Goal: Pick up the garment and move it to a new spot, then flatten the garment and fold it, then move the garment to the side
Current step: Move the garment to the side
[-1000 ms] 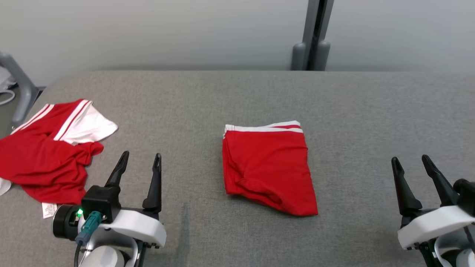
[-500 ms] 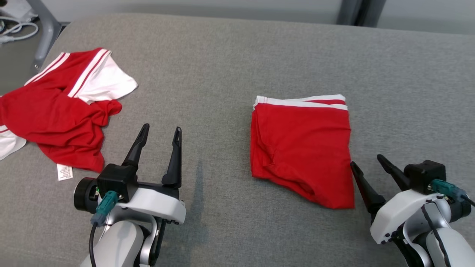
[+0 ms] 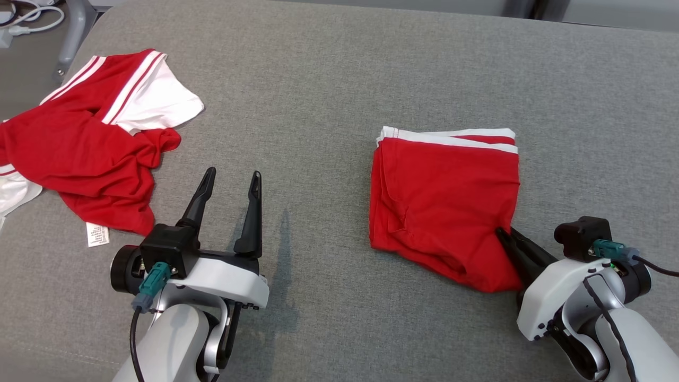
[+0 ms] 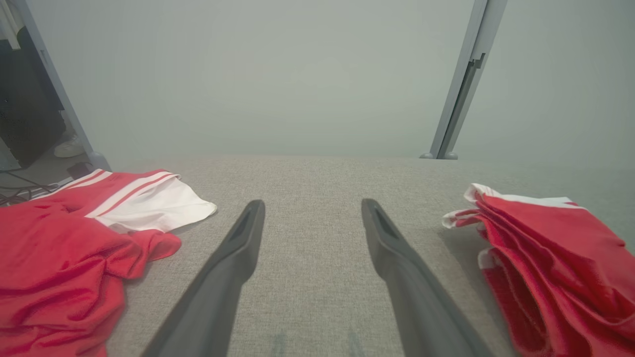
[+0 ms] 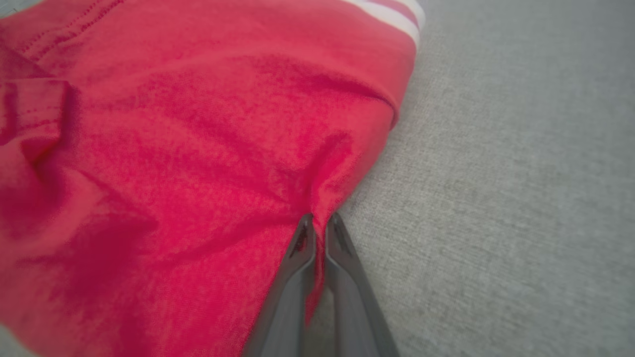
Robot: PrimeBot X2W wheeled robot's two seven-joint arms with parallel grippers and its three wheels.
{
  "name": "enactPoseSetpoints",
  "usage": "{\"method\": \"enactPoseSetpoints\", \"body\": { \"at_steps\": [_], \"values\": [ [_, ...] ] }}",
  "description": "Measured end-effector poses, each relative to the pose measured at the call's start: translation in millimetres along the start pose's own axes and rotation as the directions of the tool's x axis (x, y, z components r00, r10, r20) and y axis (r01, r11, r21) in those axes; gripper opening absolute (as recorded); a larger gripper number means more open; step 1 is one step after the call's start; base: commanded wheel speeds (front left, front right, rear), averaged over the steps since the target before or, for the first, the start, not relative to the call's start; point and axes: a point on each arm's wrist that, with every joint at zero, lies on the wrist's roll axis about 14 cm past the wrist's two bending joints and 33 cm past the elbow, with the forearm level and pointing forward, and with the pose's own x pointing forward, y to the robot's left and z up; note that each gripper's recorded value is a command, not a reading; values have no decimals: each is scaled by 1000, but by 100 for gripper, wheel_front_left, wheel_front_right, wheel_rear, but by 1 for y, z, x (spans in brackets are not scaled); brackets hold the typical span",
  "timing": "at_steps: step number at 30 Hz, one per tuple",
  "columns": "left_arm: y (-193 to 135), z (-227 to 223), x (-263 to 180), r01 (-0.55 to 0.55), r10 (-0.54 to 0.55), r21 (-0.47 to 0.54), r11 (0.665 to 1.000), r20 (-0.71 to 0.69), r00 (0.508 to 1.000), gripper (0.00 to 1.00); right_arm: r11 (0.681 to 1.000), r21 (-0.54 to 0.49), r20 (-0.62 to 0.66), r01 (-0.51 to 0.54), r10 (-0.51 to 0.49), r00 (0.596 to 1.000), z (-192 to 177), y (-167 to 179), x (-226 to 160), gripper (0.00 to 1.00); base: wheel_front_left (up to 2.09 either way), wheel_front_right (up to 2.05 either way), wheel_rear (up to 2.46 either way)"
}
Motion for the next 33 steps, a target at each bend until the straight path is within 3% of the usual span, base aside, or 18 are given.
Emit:
{"method": "enactPoseSetpoints", "body": {
  "at_steps": [10, 17, 29, 33],
  "values": [
    [-15, 4, 10, 57, -57, 10, 998, 20, 998, 100, 994, -89, 3, 70, -70, 998, 9, -29, -31, 0, 0, 0, 0],
    [-59, 6, 25, 191, -191, 15, 982, 39, 981, 100, 972, -122, -13, 203, -206, 978, 1, -71, -80, 0, 0, 0, 0],
    [-160, -3, 47, 467, -467, 12, 884, 27, 884, 100, 900, -115, -58, 421, -429, 901, -27, -143, -157, 0, 0, 0, 0],
    [-181, -12, 54, 524, -524, 6, 852, 16, 852, 100, 875, -162, -50, 456, -468, 882, -22, -168, -169, 0, 0, 0, 0]
  ]
}}
